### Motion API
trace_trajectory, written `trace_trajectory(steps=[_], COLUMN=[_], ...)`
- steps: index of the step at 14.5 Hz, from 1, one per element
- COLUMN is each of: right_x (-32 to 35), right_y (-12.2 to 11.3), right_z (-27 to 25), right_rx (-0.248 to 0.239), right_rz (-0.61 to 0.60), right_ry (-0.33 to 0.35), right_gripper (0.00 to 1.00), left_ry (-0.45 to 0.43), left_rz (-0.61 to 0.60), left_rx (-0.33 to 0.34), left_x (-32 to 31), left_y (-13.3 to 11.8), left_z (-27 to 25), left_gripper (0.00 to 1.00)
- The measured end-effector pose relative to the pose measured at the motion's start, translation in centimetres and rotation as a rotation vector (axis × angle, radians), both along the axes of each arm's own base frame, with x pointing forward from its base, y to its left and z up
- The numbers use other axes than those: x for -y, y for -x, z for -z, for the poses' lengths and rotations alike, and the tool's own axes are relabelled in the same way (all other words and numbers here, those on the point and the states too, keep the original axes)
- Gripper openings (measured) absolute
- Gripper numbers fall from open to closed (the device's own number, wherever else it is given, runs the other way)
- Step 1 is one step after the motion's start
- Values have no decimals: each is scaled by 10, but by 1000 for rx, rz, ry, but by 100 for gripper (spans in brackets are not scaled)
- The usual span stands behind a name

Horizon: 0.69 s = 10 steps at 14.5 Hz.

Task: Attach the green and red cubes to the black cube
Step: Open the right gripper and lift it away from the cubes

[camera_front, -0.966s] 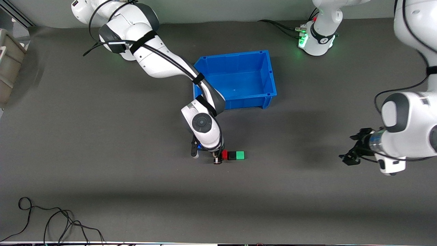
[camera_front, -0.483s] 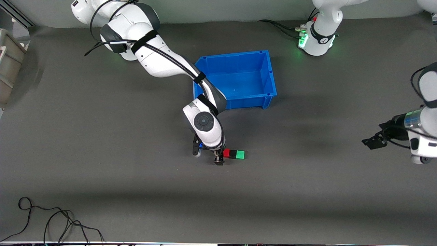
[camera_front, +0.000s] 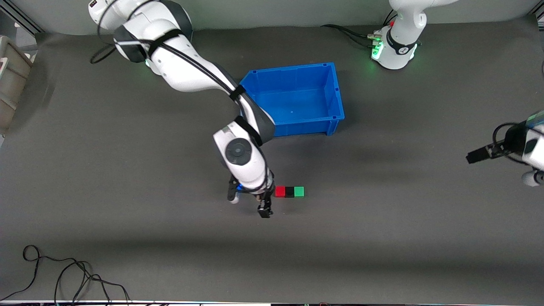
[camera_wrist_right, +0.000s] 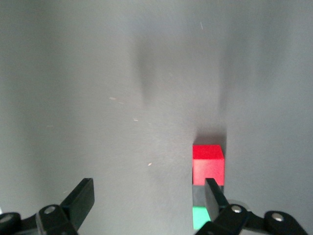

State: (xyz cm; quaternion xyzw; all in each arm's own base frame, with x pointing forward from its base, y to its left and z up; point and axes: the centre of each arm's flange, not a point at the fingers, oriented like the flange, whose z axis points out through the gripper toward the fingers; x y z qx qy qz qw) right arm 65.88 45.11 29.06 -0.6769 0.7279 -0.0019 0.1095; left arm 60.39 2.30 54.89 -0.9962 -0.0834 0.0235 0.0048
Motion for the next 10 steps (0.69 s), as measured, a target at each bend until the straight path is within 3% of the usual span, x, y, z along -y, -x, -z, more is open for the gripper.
trace_trajectory(steps=[5,10], right_x=[80,200], right_y=[-18,-12], right_z=[-147,-254], right_rx=[12,-13], right_rz=[-151,-640], right_ry=[35,127], right_gripper=[100,100], left_ry=[-9,-14], left_rz=[77,142], left_rx=[53,64], left_x=[7,44], left_y=[29,48], left_z=[-50,-69], left_gripper=[100,100])
